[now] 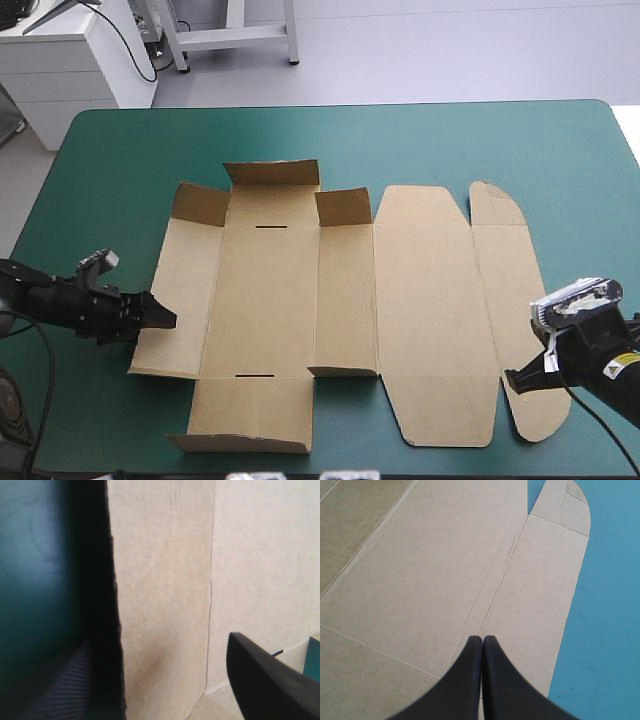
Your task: Fold the box
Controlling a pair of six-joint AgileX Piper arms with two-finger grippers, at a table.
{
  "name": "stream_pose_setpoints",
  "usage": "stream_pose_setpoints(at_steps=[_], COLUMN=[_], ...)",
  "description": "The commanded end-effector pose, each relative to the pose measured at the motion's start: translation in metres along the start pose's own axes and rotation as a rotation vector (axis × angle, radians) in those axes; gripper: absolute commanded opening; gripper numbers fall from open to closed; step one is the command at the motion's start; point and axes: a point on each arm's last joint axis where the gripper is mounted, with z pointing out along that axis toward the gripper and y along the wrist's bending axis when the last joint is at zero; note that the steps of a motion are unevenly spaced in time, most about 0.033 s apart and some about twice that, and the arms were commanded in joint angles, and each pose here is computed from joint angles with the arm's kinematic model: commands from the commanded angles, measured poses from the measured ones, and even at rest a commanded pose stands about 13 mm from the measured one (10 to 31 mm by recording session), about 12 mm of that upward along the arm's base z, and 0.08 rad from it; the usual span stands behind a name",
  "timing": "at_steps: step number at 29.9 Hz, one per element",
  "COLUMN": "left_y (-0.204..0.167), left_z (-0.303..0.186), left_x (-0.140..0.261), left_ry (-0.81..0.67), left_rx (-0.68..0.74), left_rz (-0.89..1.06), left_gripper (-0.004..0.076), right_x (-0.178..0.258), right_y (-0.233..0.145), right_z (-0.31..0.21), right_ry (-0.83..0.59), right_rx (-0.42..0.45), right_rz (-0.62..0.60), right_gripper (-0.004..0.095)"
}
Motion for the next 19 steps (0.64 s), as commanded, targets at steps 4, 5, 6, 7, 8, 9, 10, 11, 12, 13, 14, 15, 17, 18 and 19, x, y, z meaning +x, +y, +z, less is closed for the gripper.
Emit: stream_pose_setpoints(at_steps=[4,5,6,7,8,9,10,11,12,13,14,15,17,18,19], left_y=[-0.017,-0.018,-0.020,-0.020,-0.021,-0.022,-0.022,-0.023,-0.023,-0.023,-0.022,-0.022,-0.022,-0.022,-0.022], left_z=[0.001,0.004,0.007,0.009,0.011,0.015,0.017,0.019,0.021,0.021,0.022,0.022,0.022,0.022,0.022], left_x=[-0.003,-0.004,-0.004,-0.005,-0.005,-0.006,-0.007,-0.007,-0.008,-0.008,-0.008,-0.008,-0.007,-0.007,-0.007], left_ry=[0.030,0.036,0.045,0.056,0.064,0.076,0.083,0.084,0.088,0.087,0.089,0.091,0.096,0.097,0.099], left_rx=[0.124,0.133,0.135,0.139,0.142,0.144,0.144,0.141,0.139,0.138,0.136,0.133,0.128,0.130,0.131], left_rz=[-0.009,-0.003,0.002,0.005,0.008,0.013,0.014,0.017,0.022,0.023,0.022,0.024,0.027,0.027,0.027], left_gripper=[0.0516,0.0516,0.0516,0.0516,0.0516,0.0515,0.0515,0.0515,0.0515,0.0514,0.0503,0.0480,0.0404,0.0349,0.0302], right_x=[-0.012,-0.012,-0.012,-0.012,-0.011,-0.011,-0.011,-0.011,-0.011,-0.011,-0.011,-0.011,-0.011,-0.011,-0.011], right_y=[-0.002,-0.002,-0.002,-0.002,-0.002,-0.002,-0.002,-0.002,-0.002,-0.002,-0.002,-0.002,-0.002,-0.002,-0.002], right_z=[-0.005,-0.005,-0.005,-0.005,-0.005,-0.005,-0.005,-0.005,-0.005,-0.005,-0.005,-0.005,-0.005,-0.005,-0.005], right_ry=[-0.081,-0.083,-0.083,-0.083,-0.081,-0.081,-0.081,-0.081,-0.081,-0.081,-0.079,-0.079,-0.079,-0.079,-0.079], right_rx=[0.023,0.024,0.024,0.024,0.023,0.023,0.023,0.023,0.023,0.023,0.022,0.022,0.022,0.022,0.022], right_rz=[-0.006,-0.006,-0.006,-0.006,-0.006,-0.006,-0.006,-0.006,-0.006,-0.006,-0.006,-0.006,-0.006,-0.006,-0.006], right_gripper=[-0.0021,-0.0021,-0.0021,-0.0021,-0.0021,-0.0021,-0.0021,-0.0021,-0.0021,-0.0021,-0.0021,-0.0021,-0.0021,-0.0021,-0.0021])
